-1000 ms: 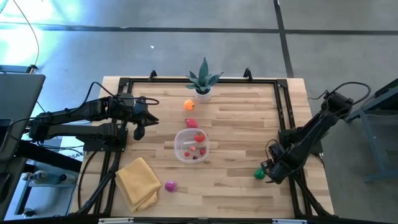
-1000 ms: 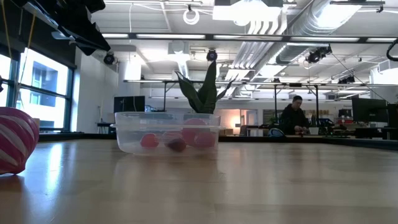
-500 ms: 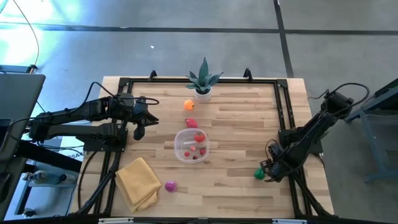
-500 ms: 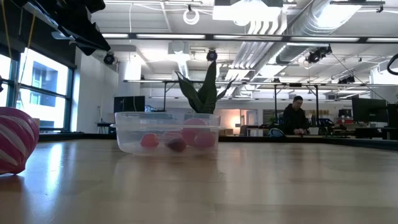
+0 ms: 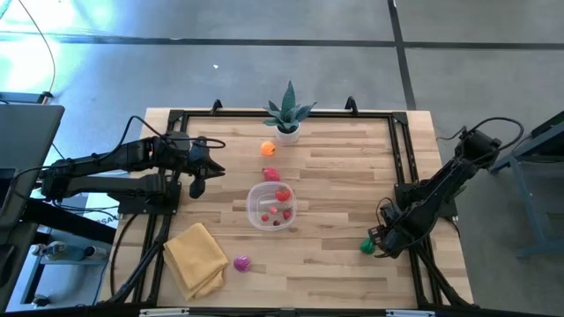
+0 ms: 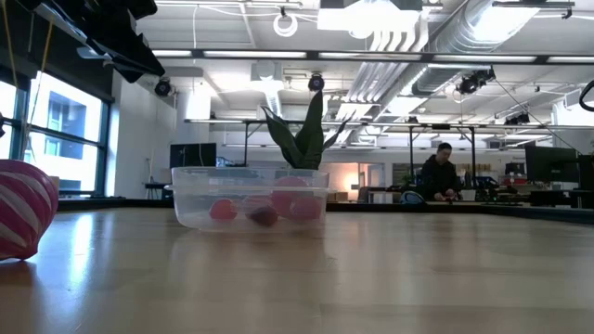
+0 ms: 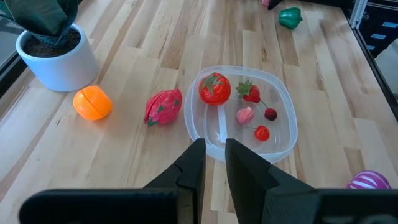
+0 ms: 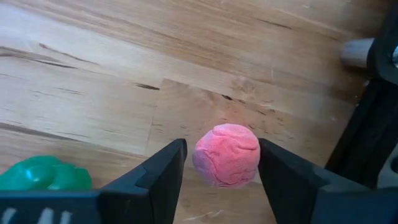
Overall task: Pick and placing Produce into tupperware
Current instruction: Put the pink peach into the transparent bin
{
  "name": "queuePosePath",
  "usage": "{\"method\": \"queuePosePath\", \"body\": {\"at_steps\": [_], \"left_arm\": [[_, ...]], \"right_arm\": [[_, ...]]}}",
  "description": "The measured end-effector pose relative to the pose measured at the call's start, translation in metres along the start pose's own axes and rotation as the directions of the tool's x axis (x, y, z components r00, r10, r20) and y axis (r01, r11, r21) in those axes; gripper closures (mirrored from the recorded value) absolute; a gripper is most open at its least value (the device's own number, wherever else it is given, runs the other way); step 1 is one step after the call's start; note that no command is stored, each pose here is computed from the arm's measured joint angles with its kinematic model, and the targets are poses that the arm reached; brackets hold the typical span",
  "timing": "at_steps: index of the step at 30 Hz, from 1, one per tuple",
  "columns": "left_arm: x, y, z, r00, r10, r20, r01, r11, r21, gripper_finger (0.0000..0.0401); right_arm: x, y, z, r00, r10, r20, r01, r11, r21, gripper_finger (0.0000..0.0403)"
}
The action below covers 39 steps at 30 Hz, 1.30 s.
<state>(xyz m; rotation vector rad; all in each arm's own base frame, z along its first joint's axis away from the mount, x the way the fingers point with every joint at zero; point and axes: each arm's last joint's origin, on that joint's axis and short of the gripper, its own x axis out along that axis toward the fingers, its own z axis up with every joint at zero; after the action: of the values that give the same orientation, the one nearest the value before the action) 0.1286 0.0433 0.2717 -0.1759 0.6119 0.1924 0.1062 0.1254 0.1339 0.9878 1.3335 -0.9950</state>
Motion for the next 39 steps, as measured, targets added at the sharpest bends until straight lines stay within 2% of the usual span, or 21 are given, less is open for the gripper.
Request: {"method": "queuePosePath", "body": {"at_steps": [15, 28, 35, 39], "left_arm": [[0.0, 0.0, 0.0, 1.0, 0.0, 0.0, 0.0, 1.0, 0.0, 0.0348], [0.0, 0.0, 0.0, 1.0, 0.0, 0.0, 0.0, 1.0, 0.0, 0.0348], [0.0, 0.0, 0.0, 1.0, 0.0, 0.0, 0.0, 1.0, 0.0, 0.0348], [0.0, 0.0, 0.0, 1.0, 0.0, 0.0, 0.0, 1.0, 0.0, 0.0348]], "right_arm": [[0.0, 0.0, 0.0, 1.0, 0.007, 0.008, -0.007, 1.0, 0.003, 0.0261], [-0.002, 0.001, 0.0, 1.0, 0.001, 0.017, -0.001, 1.0, -0.01, 0.0265], [-0.028, 0.013, -0.003, 0.992, 0.054, 0.114, -0.045, 0.996, -0.077, 0.0265], [-0.054, 0.027, -0.003, 0.969, 0.135, 0.206, -0.108, 0.985, -0.138, 0.0265]]}}
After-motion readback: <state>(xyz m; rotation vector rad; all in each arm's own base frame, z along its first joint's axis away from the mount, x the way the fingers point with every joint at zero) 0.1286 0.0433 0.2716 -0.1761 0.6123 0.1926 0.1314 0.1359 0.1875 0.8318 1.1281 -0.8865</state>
